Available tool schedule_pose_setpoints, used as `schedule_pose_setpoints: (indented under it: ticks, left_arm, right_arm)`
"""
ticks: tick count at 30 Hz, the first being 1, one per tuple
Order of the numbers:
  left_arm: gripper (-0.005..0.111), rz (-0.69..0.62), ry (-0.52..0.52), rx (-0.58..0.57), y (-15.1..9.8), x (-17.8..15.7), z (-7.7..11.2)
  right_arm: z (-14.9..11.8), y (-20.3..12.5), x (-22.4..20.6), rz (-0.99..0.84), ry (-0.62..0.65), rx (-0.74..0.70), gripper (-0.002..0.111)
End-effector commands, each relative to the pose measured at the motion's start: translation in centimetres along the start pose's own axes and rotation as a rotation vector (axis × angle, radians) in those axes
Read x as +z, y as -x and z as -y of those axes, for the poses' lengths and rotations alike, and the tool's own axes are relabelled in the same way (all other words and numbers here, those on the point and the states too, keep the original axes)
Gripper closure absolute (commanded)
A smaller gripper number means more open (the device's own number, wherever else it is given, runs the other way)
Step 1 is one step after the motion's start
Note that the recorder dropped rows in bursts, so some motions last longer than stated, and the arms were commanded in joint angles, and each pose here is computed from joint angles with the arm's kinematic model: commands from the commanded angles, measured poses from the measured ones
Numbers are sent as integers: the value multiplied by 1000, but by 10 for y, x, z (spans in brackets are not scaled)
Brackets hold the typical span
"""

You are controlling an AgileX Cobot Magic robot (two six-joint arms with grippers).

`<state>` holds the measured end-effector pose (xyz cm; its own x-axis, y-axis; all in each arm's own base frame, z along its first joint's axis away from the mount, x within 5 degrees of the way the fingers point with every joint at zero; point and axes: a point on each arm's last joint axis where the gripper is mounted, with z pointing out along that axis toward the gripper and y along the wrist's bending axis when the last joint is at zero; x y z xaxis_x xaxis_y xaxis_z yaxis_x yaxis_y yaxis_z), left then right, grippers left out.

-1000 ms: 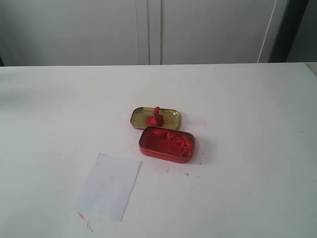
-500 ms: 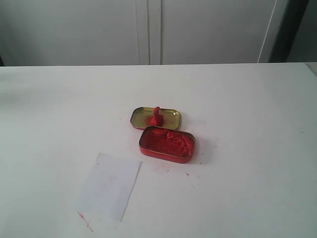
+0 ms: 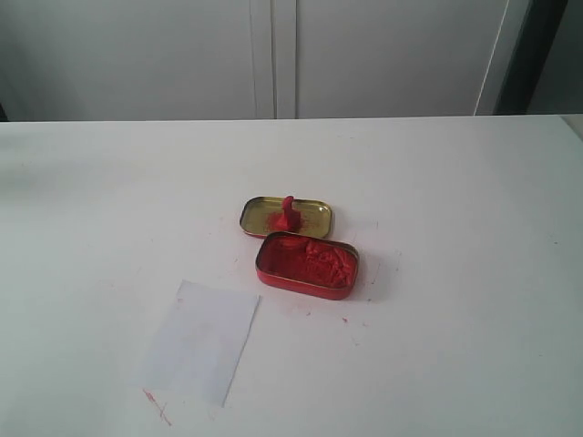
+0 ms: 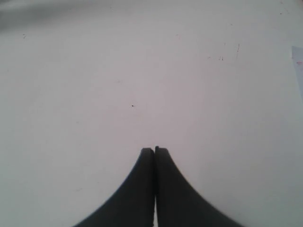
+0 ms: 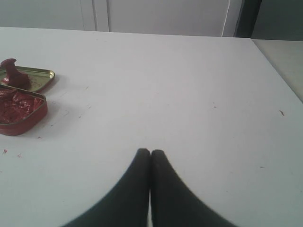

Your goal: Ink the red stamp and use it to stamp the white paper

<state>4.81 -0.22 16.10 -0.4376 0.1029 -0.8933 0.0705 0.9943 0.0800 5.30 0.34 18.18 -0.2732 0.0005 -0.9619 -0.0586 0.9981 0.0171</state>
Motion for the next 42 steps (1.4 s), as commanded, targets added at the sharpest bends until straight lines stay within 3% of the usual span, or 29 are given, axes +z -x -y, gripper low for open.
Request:
schedule_pose_setpoints:
  ticks: [1, 33, 37, 42]
  left_arm:
    - [107, -12, 0, -2, -4, 1, 0]
    - [107, -9, 3, 4, -3, 1, 0]
    - [107, 41, 9, 5, 1, 1, -1]
    - [107, 205, 31, 5, 16, -1, -2]
  right_arm:
    - [1, 0, 0, 14, -8, -2, 108]
    - [1, 0, 0, 14, -8, -2, 108]
    - [1, 0, 0, 14, -8, -2, 108]
    - [1, 0, 0, 14, -8, -2, 108]
